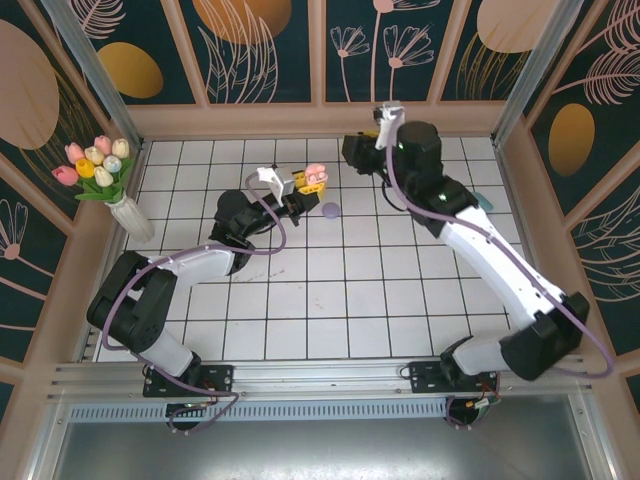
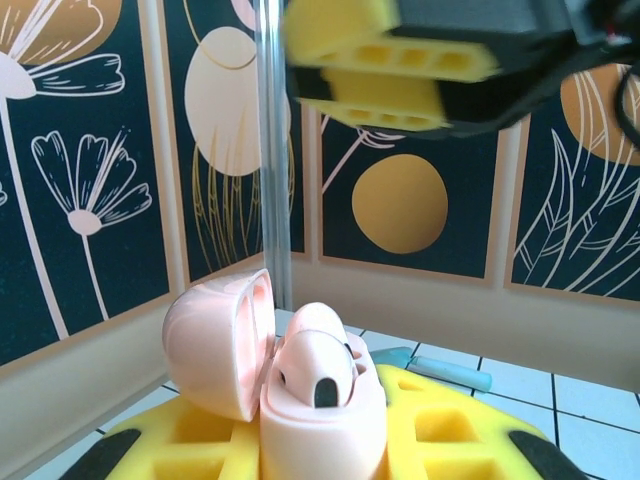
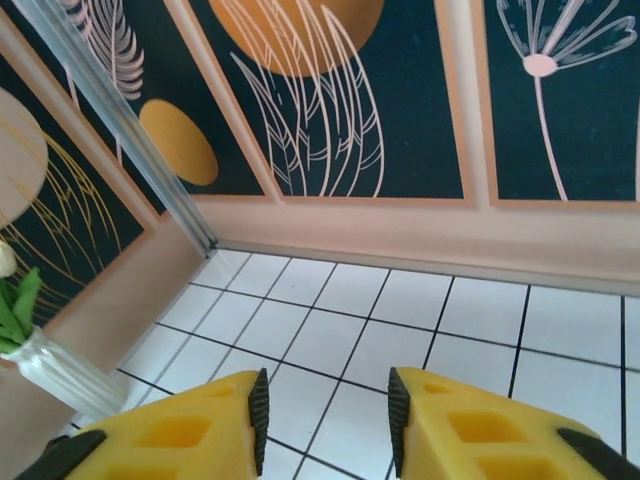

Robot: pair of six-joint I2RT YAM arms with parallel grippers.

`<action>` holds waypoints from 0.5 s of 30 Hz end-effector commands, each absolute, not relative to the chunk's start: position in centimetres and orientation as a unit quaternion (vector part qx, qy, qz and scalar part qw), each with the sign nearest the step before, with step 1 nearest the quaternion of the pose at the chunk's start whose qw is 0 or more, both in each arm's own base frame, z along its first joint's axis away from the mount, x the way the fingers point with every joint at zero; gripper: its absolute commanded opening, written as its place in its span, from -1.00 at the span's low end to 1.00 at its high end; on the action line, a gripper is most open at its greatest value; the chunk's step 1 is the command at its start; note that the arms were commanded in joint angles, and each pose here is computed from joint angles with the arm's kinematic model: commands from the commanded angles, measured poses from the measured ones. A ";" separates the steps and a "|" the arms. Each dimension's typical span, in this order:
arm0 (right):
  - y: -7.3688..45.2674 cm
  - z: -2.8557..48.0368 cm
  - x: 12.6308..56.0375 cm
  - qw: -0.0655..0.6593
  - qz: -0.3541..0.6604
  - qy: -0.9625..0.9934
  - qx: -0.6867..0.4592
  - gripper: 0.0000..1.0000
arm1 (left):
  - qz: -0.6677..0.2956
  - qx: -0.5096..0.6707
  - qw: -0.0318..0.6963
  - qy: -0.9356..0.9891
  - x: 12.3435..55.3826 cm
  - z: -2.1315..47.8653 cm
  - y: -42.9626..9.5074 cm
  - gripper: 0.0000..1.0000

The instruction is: Insert the wireless bluetooth earbuds into the charging case

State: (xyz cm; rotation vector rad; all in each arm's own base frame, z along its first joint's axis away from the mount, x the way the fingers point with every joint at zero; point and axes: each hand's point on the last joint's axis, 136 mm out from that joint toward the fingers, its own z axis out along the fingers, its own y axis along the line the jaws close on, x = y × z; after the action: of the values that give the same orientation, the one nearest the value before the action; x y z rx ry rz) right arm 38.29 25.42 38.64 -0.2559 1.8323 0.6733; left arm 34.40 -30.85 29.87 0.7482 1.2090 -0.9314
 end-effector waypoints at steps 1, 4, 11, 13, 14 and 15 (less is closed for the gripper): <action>26.8 35.7 39.6 0.481 0.278 0.825 -0.106 -0.51 | -0.428 0.340 0.659 0.517 33.6 30.3 -31.3 -1.00; 28.2 34.5 41.2 0.445 0.276 0.845 -0.108 -0.61 | -0.430 0.341 0.656 0.517 33.6 30.3 -31.3 -1.00; 31.4 31.3 42.1 0.379 0.278 0.872 -0.135 -0.68 | -0.429 0.339 0.652 0.525 33.8 30.1 -31.4 -1.00; 32.0 30.5 41.1 0.368 0.269 0.877 -0.149 -0.70 | -0.427 0.337 0.650 0.531 34.1 30.0 -31.4 -1.00; 32.2 30.1 40.5 0.363 0.263 0.880 -0.156 -0.71 | -0.426 0.335 0.650 0.533 34.3 29.9 -31.5 -1.00; 32.3 29.6 39.7 0.357 0.258 0.883 -0.160 -0.72 | -0.424 0.333 0.651 0.534 34.4 30.0 -31.4 -1.00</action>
State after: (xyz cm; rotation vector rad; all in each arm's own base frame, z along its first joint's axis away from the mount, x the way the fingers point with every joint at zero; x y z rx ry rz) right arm 42.34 31.66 29.44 -0.3437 2.2453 0.6691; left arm 34.19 -31.10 29.40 0.7630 1.2220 -0.9563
